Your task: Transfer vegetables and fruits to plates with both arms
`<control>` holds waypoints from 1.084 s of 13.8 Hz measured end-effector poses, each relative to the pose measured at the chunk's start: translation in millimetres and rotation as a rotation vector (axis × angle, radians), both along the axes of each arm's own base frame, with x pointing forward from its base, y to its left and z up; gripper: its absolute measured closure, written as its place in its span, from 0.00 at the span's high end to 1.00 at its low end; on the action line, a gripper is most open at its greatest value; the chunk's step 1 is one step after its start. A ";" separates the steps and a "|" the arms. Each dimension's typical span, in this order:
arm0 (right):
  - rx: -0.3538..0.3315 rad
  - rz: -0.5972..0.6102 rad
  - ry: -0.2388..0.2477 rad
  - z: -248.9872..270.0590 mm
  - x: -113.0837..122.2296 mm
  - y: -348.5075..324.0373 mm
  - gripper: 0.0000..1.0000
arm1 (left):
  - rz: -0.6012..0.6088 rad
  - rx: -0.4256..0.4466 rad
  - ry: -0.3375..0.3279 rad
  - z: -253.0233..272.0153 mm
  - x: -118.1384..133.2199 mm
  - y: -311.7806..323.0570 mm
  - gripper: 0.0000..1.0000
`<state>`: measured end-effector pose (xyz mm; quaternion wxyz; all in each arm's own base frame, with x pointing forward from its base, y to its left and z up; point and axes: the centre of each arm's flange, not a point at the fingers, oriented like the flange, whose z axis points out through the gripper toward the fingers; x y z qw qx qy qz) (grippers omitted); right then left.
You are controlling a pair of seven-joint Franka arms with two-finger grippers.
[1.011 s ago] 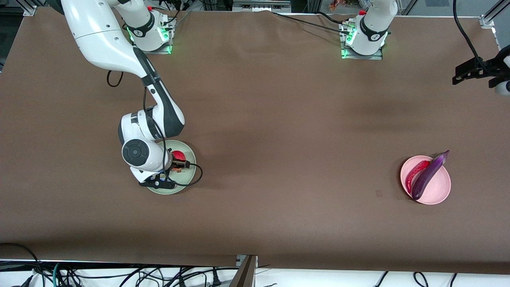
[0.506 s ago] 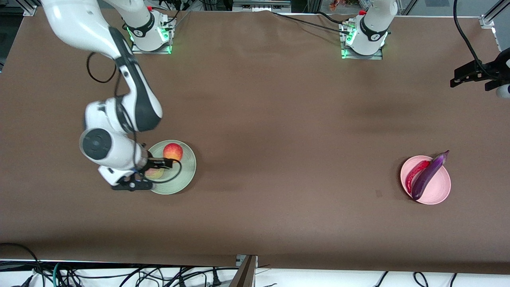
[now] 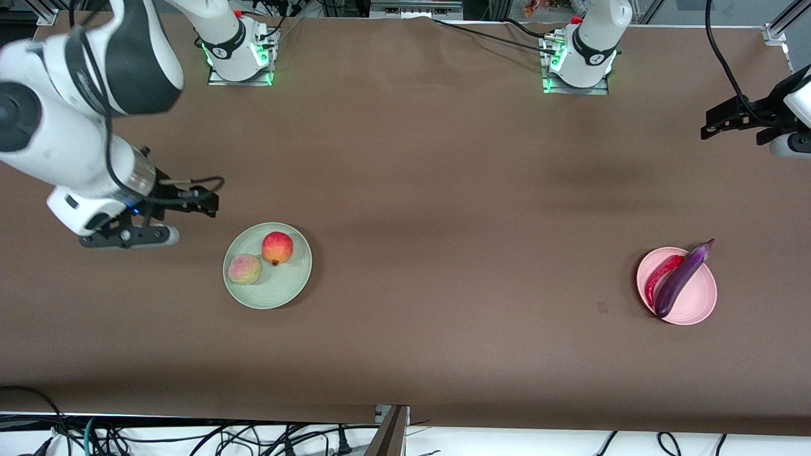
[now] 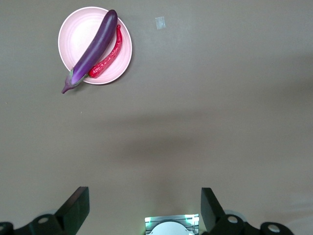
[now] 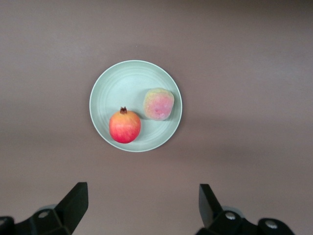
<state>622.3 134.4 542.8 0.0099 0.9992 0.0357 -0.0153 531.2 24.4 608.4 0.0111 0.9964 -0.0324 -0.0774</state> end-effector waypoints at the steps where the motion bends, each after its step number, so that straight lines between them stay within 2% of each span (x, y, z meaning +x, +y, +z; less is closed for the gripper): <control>1: 0.004 -0.009 -0.005 11.5 -6.6 -8.1 1.00 | 0.004 0.001 0.000 0.0 0.0 -0.6 1.00; 3: 0.009 -0.045 0.000 27.6 -19.8 -34.5 1.00 | 0.008 0.001 0.000 0.2 0.0 1.2 1.00; 7: 0.014 -0.098 -0.031 60.6 -47.3 -78.7 1.00 | 0.015 0.001 -0.005 2.5 -0.3 4.7 1.00; 8: 0.013 -0.077 -0.023 63.8 -55.1 -83.2 1.00 | 0.019 0.001 -0.008 3.8 -0.2 6.6 1.00; 10: 0.000 -0.035 0.022 62.4 -67.2 -85.3 1.00 | 0.023 0.001 -0.014 6.4 -0.2 9.0 1.00; 15: -0.015 -0.005 0.057 51.4 -67.3 -76.6 1.00 | 0.049 0.006 -0.037 15.8 1.3 11.6 1.00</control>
